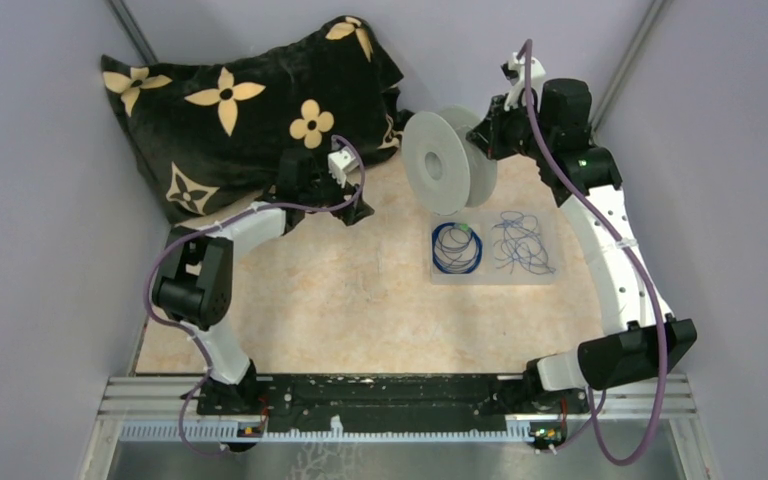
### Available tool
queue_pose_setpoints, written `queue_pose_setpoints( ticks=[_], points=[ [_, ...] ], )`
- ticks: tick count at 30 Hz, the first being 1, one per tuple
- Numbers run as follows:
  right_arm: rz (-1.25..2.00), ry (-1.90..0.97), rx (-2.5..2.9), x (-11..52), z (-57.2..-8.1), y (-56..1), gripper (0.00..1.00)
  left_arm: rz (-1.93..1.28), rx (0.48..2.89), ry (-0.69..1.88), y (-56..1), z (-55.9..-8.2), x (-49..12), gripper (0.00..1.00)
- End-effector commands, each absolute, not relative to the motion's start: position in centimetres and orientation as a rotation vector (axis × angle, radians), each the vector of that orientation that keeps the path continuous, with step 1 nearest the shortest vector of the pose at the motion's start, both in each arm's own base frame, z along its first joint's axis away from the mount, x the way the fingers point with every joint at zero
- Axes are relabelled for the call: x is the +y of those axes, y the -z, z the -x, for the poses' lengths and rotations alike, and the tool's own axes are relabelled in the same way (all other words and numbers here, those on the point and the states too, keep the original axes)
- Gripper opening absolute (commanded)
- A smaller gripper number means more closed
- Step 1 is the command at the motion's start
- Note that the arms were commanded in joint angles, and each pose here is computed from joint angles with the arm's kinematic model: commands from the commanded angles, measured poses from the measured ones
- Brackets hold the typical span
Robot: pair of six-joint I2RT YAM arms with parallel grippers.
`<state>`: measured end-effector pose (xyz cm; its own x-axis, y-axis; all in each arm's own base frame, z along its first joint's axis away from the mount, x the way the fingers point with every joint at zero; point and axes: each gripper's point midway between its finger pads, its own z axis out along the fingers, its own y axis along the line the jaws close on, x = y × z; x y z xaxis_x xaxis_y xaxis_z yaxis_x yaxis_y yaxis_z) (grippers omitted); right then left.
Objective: Wrap the cables
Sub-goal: Wrap the cable around the cable reel.
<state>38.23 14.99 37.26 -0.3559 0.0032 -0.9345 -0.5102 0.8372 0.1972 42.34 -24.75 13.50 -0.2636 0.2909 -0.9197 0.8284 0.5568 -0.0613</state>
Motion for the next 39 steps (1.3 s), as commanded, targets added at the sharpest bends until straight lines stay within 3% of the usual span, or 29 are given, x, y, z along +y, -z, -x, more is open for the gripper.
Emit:
queue_pose_setpoints(
  ticks=[1,14,39],
  points=[
    [0.38,-0.562,1.675,14.7,-36.8,-44.7,0.0,-0.852,1.832,0.83,-12.8,-42.6,-26.2,0.85],
    [0.38,-0.632,1.591,14.8,-33.6,-49.3,0.0,-0.804,1.8,1.084,-11.5,-42.5,-29.4,0.8],
    [0.383,-0.599,1.531,14.3,-32.5,-52.6,0.0,-0.861,1.862,1.402,-9.7,-34.3,-33.1,0.76]
  ],
)
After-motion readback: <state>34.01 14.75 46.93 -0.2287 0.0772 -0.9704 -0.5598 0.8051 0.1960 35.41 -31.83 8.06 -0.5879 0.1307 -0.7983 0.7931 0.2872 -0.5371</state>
